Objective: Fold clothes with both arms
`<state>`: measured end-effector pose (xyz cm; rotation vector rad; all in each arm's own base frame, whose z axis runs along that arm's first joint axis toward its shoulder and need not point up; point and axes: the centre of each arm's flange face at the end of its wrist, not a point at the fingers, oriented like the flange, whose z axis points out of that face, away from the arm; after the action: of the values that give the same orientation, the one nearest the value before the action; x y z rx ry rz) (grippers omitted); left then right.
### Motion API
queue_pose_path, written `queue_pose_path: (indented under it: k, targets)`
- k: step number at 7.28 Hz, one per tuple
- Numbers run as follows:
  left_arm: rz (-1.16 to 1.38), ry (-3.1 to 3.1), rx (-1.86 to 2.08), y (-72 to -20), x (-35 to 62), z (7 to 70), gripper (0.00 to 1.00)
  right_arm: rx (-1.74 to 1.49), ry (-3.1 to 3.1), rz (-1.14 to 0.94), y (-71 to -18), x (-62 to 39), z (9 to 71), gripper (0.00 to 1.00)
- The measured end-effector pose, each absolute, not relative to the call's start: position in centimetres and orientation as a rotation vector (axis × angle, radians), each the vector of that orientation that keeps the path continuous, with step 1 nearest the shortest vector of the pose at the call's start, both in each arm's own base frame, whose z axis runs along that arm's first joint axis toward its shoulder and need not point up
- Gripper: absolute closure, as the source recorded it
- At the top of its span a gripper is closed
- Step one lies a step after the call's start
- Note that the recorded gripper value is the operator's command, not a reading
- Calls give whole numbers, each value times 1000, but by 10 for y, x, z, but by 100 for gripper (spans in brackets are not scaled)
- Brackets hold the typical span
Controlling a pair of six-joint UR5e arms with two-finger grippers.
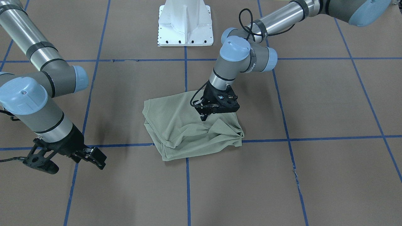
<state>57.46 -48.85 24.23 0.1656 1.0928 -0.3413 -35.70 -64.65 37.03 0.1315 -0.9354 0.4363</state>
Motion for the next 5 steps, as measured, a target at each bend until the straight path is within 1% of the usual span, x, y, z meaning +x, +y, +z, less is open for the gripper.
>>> queue_pose_path:
  k: [2,3,4,5]
  targets:
    - [-348,1054,216,-507,591,242,100,133,-938,436,-646,-356,370,0]
    - [-341,1037,262,-525,588,239,100,133,-937,436,-646,-356,370,0]
    - [-338,1018,311,-553,574,239,100,133,-937,437,-646,-356,370,0]
    - [-336,997,363,-593,562,243,100,133,-937,437,-646,-356,370,0]
